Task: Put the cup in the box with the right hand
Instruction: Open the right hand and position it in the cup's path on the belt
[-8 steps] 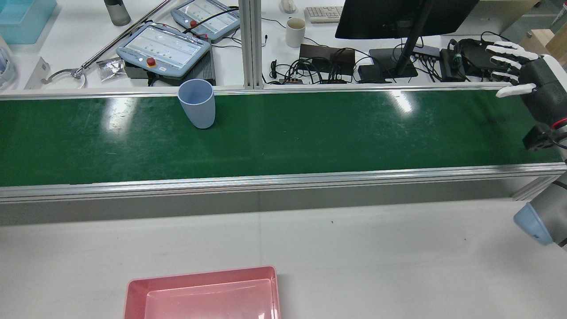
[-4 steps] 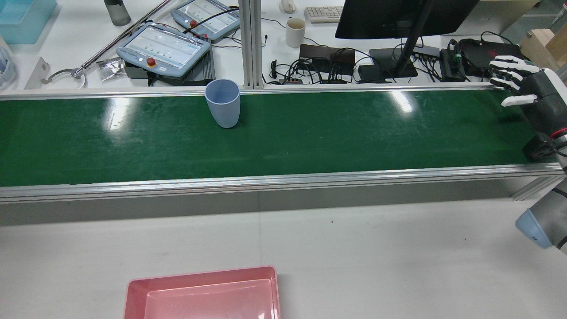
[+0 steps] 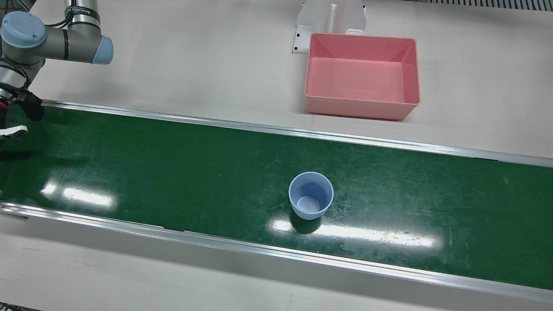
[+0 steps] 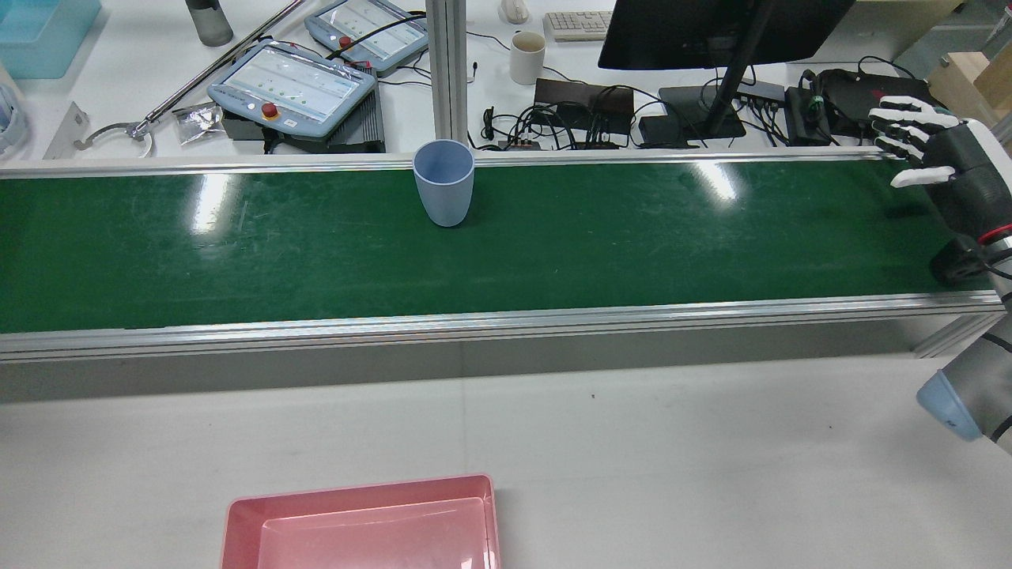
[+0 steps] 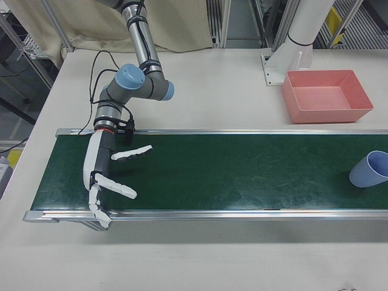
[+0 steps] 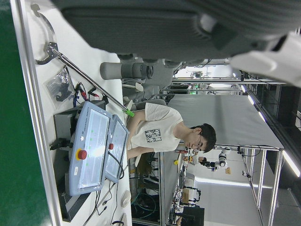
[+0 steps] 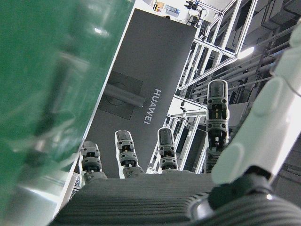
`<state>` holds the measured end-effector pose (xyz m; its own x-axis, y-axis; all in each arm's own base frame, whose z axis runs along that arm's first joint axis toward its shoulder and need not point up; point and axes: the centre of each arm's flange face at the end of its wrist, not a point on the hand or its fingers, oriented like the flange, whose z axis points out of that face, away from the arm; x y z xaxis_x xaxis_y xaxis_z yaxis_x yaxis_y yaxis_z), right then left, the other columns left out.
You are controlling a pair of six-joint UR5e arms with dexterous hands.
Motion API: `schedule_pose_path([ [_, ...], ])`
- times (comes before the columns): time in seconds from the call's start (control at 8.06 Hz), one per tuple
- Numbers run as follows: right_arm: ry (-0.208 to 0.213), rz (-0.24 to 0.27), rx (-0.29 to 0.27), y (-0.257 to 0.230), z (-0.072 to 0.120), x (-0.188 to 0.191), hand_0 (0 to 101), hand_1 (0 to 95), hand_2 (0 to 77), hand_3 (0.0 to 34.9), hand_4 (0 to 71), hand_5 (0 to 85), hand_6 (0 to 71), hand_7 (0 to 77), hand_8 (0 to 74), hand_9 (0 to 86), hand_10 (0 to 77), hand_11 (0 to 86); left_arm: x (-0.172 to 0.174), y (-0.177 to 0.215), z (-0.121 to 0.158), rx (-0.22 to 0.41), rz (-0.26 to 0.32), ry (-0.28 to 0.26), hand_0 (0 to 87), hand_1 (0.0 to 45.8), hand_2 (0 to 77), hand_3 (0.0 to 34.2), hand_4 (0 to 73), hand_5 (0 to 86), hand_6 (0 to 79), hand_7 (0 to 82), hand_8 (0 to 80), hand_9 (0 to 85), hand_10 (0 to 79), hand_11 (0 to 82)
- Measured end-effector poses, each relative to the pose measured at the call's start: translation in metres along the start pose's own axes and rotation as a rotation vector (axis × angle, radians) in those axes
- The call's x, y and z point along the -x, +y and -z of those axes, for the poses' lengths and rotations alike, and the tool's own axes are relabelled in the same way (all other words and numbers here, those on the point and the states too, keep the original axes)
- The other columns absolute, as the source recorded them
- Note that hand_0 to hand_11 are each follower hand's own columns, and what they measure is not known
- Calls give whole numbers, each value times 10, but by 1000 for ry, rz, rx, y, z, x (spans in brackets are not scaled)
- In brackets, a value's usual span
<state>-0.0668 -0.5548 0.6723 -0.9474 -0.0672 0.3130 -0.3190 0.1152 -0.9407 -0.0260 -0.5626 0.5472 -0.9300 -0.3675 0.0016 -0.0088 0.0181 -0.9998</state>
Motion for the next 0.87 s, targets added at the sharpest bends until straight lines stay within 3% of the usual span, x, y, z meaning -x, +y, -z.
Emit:
schedule_pose_path([
  [0.12,4,8,-10,2,0,1,485,27,5,206,360,44,38,327,131,164,104,82,0,0,0,0,0,0,0,5,5,0,11,0,0,0,0,0,0,0],
  [0.25,13,21,-32,8,1,4,485,27,5,206,360,44,38,327,131,164,104,82,0,0,0,0,0,0,0,5,5,0,11,0,0,0,0,0,0,0],
  [0.37,20,34,-50,17,1,8,486,27,5,245,365,44,38,327,131,164,87,33,0,0,0,0,0,0,0,5,5,0,11,0,0,0,0,0,0,0],
  [0.5,23,42,-59,24,0,10,490,27,5,264,365,44,38,327,131,164,33,98,0,0,0,0,0,0,0,5,0,0,11,0,0,0,0,0,0,0],
  [0.62,24,47,-60,29,-2,10,490,27,5,283,360,44,38,327,131,131,27,87,0,0,0,0,0,0,0,5,5,0,11,0,0,0,0,0,0,0],
  [0.74,27,52,-57,32,-4,8,490,27,5,283,327,44,27,311,131,153,44,44,0,0,0,0,0,0,0,5,0,0,11,0,0,0,0,0,0,0],
  [0.87,34,56,-53,36,-5,4,490,27,5,283,327,44,33,284,131,153,49,87,0,0,0,0,0,0,0,5,5,0,11,0,0,0,0,0,0,0],
])
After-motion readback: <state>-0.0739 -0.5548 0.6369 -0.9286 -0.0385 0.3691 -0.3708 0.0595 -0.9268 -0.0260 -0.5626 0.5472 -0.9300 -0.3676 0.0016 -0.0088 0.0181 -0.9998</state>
